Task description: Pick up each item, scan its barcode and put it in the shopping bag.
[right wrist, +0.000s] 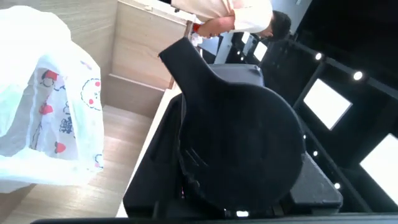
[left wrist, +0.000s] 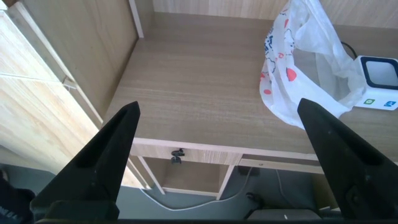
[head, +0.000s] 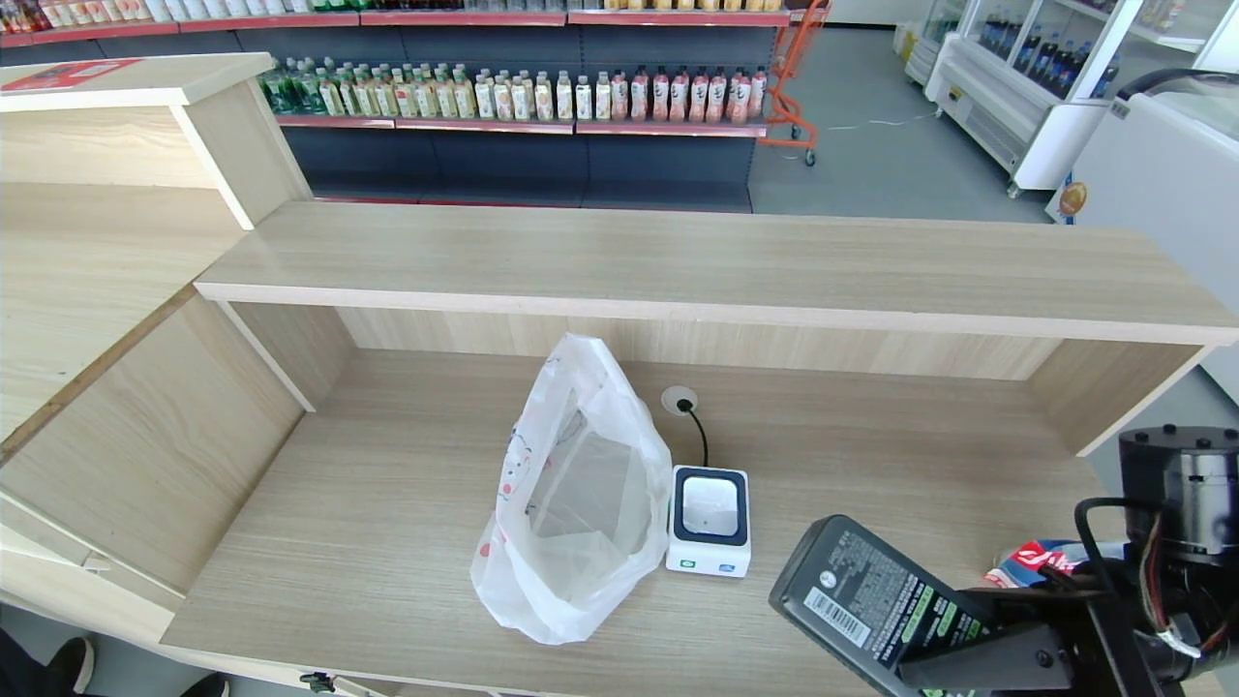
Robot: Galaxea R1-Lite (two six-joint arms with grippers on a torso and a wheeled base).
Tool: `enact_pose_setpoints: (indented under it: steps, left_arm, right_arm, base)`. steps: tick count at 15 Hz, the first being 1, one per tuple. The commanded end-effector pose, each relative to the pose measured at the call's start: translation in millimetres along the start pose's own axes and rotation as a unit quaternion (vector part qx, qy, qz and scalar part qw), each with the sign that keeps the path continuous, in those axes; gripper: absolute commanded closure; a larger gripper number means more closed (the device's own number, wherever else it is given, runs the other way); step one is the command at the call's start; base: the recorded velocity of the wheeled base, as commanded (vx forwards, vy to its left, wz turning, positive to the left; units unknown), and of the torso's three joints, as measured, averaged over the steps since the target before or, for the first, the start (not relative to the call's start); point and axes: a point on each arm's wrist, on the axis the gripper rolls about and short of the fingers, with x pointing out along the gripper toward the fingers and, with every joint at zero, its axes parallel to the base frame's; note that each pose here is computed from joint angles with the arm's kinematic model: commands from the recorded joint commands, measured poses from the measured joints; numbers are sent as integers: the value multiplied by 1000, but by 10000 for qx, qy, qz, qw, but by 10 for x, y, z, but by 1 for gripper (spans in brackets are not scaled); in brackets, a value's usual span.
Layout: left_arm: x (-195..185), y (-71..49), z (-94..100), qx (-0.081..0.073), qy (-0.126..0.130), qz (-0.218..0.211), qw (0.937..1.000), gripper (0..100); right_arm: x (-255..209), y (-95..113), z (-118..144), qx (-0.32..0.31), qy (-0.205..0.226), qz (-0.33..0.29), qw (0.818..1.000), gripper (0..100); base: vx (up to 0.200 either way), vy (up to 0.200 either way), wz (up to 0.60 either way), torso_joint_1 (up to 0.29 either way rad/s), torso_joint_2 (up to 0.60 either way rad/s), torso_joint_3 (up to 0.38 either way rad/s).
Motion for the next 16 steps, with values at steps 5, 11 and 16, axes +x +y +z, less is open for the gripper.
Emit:
enact_pose_setpoints:
  steps: [5,11,16]
  left_arm:
    - [0,0,0,-3,-3,-3,10000,0]
    - [0,0,0,-3,-3,-3,10000,0]
    - [0,0,0,-3,-3,-3,10000,0]
  right_arm:
    - [104,23,62,293,-280,-128,9991,100]
    - [102,-15,49,293,-263,-108,9992,100]
    - [-387,-344,-39,3645,1630,964,9118,100]
  base:
    - [0,0,0,0,0,0]
    - [0,0,0,0,0,0]
    - [0,0,0,0,0,0]
